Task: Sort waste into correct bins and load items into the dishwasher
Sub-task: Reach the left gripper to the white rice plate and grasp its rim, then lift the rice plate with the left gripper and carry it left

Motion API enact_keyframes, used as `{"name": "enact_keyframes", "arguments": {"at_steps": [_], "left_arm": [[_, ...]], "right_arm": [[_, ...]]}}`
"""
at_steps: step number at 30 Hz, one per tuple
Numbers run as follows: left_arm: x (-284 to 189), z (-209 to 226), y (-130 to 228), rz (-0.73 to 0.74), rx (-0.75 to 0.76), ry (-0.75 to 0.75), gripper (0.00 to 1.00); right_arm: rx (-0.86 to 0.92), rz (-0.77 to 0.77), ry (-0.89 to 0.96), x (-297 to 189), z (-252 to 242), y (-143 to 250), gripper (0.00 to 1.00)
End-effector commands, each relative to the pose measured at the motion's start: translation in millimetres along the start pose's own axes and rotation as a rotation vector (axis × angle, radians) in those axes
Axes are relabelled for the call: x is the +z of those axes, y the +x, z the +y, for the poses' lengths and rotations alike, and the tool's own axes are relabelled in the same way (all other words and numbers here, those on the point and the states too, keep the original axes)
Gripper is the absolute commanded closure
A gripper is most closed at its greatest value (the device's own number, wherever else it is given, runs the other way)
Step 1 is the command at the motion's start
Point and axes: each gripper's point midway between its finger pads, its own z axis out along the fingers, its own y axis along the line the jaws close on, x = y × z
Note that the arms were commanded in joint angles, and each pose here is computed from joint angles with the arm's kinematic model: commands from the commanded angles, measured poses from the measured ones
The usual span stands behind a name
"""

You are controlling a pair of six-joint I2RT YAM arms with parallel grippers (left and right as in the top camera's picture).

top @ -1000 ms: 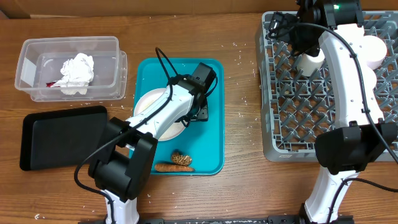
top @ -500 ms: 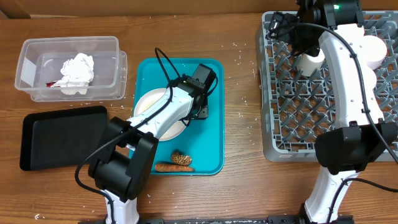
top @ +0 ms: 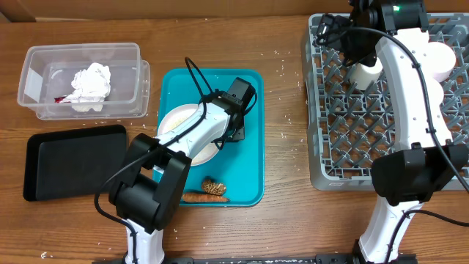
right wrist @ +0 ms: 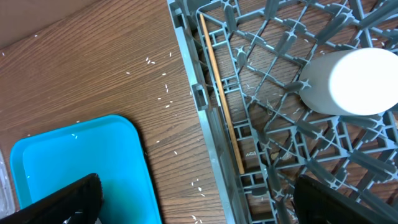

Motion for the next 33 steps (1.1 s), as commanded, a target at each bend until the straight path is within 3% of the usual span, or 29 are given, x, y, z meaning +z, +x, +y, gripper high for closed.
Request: {"name": "enact_keyframes", "arguments": {"at_steps": [1, 6, 10, 33], "left_arm": [[5.2, 3.8, 1.3, 0.019, 0.008, -0.025, 0.75], [-7.1, 5.9, -4.7, 0.021, 0.011, -0.049, 0.82], [-18.8, 6.6, -11.7, 0.005, 0.02, -0.078, 0.96], [-74.3, 20.9, -31.7, -0.049, 0.011, -0.232, 0.96]], "right_arm": [[-0.004, -0.039, -0.009, -12.3, 4.0, -6.3, 0.0], [-0.004, -0.039, -0.009, -12.3, 4.0, -6.3, 0.0], [-0.004, -0.038, -0.009, -12.0, 3.9, -6.2, 0.0], [-0.004, -0.039, -0.009, -12.1, 4.0, -6.2, 0.0]]}}
